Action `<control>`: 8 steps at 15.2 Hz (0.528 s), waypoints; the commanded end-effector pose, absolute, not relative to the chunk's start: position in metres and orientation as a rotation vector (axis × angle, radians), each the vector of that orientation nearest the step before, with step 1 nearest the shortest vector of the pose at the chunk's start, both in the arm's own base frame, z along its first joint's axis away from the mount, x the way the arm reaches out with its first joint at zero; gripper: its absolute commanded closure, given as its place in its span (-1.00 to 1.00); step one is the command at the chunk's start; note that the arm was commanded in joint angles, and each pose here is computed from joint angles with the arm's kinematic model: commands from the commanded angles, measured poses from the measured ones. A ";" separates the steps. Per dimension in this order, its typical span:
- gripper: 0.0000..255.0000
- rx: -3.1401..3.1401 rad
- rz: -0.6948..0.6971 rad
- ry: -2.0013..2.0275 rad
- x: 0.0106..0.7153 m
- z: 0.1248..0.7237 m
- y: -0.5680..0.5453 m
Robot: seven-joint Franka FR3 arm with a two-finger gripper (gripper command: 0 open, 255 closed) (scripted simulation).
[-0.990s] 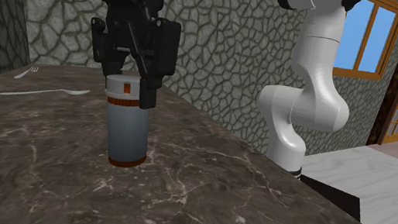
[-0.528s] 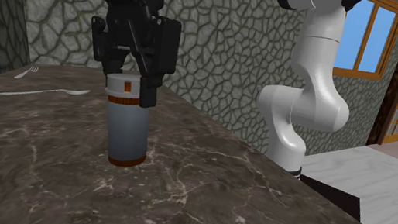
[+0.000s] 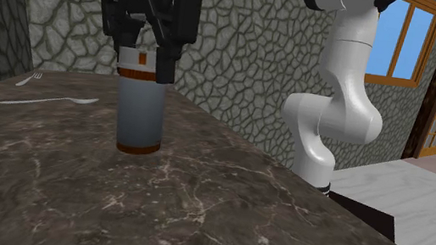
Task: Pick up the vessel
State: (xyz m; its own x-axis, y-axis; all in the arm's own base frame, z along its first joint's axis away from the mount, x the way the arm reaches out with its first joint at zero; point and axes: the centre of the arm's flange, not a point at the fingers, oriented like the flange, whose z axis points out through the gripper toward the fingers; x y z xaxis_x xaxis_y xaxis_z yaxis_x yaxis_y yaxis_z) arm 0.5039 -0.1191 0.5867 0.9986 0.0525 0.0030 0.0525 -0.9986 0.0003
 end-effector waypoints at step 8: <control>1.00 3.140 0.005 0.083 0.505 0.625 -0.120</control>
